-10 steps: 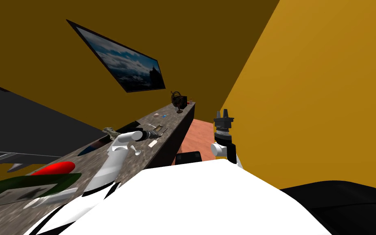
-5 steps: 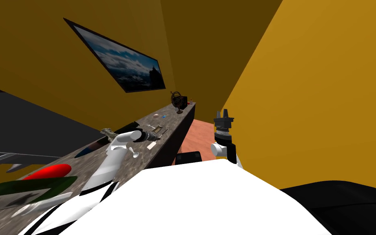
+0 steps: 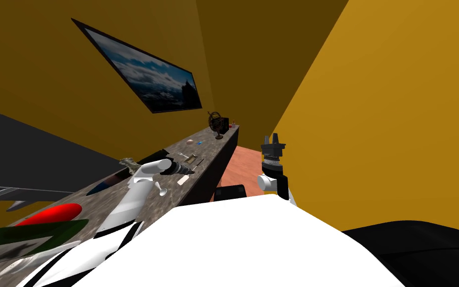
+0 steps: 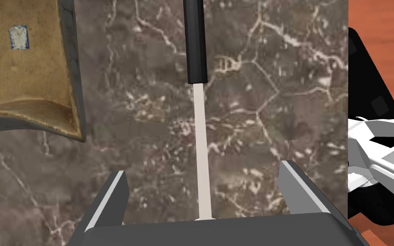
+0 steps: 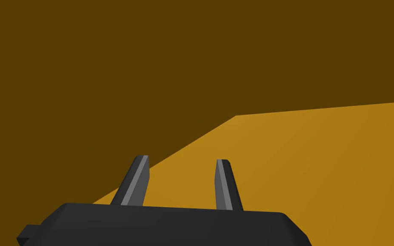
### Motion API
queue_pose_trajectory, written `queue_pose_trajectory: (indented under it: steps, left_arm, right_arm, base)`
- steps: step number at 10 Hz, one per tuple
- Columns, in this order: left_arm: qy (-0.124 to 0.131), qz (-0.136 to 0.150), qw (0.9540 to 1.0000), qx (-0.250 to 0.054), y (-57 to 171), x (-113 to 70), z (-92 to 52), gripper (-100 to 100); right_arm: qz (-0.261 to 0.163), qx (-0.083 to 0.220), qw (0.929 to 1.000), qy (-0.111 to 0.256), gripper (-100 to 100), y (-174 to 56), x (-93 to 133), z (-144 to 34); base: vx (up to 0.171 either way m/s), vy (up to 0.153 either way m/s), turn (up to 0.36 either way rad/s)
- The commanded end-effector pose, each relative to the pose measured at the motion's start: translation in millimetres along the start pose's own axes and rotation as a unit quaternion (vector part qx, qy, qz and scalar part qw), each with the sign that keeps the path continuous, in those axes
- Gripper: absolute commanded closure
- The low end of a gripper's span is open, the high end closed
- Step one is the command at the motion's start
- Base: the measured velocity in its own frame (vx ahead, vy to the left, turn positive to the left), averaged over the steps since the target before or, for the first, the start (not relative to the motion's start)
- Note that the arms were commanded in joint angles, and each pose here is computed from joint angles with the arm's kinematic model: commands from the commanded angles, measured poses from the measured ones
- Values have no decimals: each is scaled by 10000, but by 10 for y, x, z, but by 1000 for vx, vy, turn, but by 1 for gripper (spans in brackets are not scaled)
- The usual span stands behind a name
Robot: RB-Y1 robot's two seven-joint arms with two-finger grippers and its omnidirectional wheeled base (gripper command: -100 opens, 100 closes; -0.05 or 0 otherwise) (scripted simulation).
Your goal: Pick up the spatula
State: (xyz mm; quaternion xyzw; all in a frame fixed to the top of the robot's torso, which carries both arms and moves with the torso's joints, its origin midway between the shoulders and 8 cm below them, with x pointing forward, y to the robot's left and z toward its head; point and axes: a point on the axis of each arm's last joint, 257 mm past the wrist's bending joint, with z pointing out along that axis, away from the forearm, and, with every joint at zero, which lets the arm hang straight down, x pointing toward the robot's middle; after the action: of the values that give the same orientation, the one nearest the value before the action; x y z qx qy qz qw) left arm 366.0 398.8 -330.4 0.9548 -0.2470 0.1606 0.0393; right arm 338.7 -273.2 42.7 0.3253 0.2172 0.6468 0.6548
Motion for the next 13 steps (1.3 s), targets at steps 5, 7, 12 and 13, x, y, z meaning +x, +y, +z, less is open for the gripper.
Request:
queue_pose_trajectory:
  steps: [5, 7, 12, 13]
  left_arm:
    - [-11, -37, 10000, 3, -18, -81, 217, -100]
    - [-11, -33, 10000, 0, -18, -64, 181, 100]
    - [-9, -32, 10000, -3, -16, -62, 180, 0]
    - [-10, -22, 10000, -5, -7, -34, 86, 100]
  right_arm:
    - [0, 0, 10000, 0, 0, 0, 0, 0]
    - [0, 0, 10000, 0, 0, 0, 0, 0]
    - [0, 0, 10000, 0, 0, 0, 0, 0]
    - [0, 0, 10000, 0, 0, 0, 0, 0]
  base:
    - [11, -8, -12]
    - [4, -3, -2]
    - [0, 0, 0]
    - [-8, 9, 24]
